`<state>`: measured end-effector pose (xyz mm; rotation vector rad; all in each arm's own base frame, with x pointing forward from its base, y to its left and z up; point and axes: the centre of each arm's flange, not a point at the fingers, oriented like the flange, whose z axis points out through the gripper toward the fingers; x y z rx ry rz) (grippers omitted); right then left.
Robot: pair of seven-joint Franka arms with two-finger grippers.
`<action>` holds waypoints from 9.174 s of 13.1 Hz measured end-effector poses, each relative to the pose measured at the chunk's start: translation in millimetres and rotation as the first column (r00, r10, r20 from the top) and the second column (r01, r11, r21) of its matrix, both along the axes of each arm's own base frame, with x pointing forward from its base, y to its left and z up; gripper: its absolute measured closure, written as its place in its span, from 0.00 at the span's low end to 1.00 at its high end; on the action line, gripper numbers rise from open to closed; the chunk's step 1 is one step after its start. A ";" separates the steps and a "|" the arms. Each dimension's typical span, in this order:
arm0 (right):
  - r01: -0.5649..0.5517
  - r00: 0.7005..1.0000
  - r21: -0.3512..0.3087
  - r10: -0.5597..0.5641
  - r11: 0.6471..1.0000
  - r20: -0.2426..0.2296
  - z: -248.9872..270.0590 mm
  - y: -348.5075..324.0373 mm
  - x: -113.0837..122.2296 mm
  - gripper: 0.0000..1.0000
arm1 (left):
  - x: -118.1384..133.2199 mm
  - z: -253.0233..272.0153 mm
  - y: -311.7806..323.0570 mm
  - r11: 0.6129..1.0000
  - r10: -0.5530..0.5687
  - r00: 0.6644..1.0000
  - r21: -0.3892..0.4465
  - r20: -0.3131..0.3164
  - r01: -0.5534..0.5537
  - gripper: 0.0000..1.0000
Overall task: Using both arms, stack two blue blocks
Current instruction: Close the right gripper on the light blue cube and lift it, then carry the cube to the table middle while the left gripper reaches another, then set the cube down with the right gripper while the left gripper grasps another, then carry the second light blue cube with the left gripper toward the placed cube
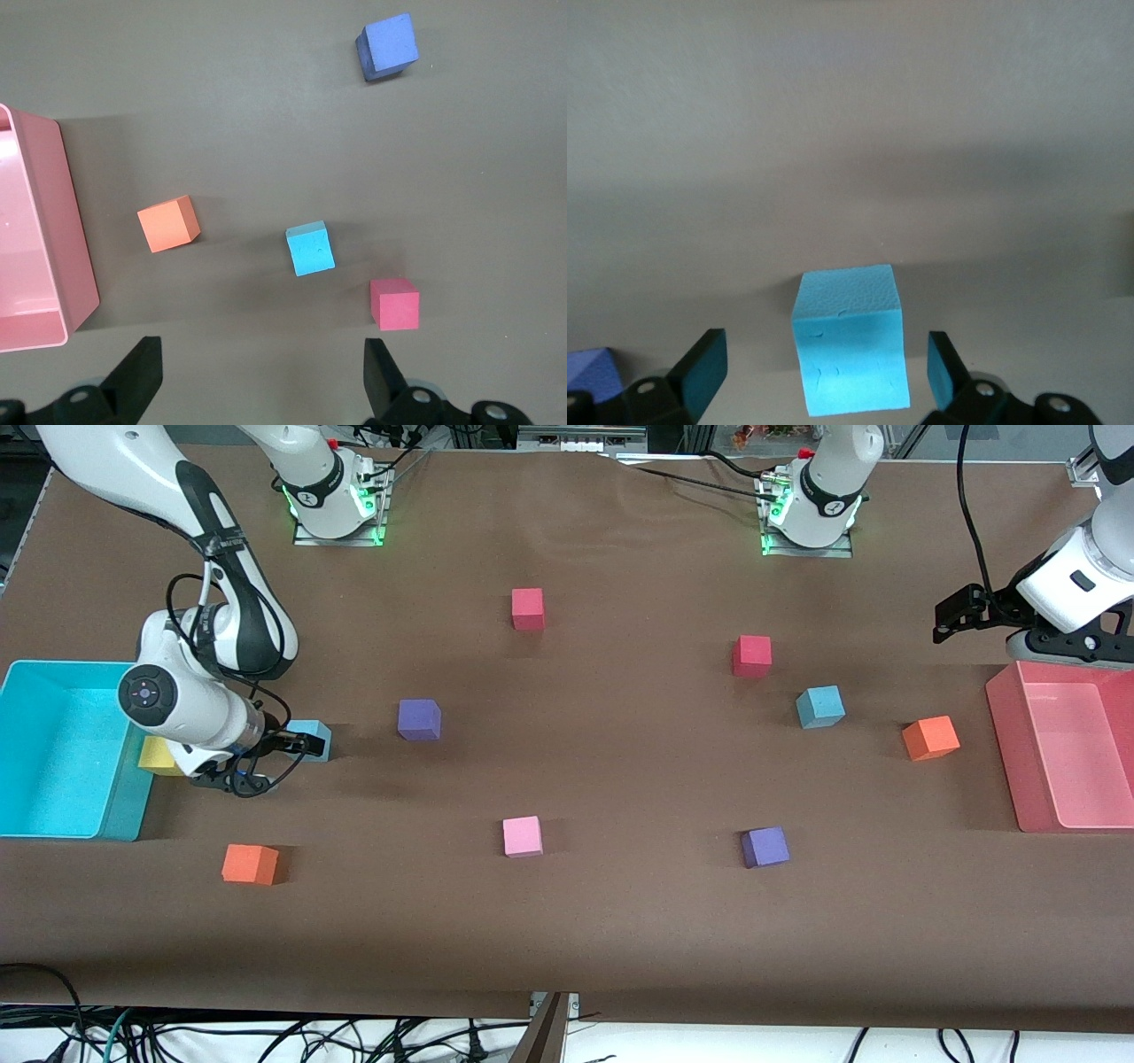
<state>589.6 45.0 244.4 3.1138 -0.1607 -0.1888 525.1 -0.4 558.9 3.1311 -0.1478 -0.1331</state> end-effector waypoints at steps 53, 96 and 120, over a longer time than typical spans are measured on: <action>-0.106 0.992 0.029 0.108 0.994 -0.069 -15.9 538.9 -113.3 0.44 | 15.9 -42.9 -8.2 0.994 0.113 0.994 0.010 0.009 -0.113 0.00; -0.751 0.653 0.516 0.583 0.413 0.484 24.5 357.1 -47.3 0.00 | -14.3 -322.7 -30.4 0.981 0.185 0.975 -0.035 -0.120 -0.190 0.00; -0.891 0.452 0.412 0.462 0.191 0.763 -103.0 345.7 -143.6 0.00 | 1.2 -148.8 -159.5 0.997 0.067 0.997 -0.041 -0.049 -0.069 0.48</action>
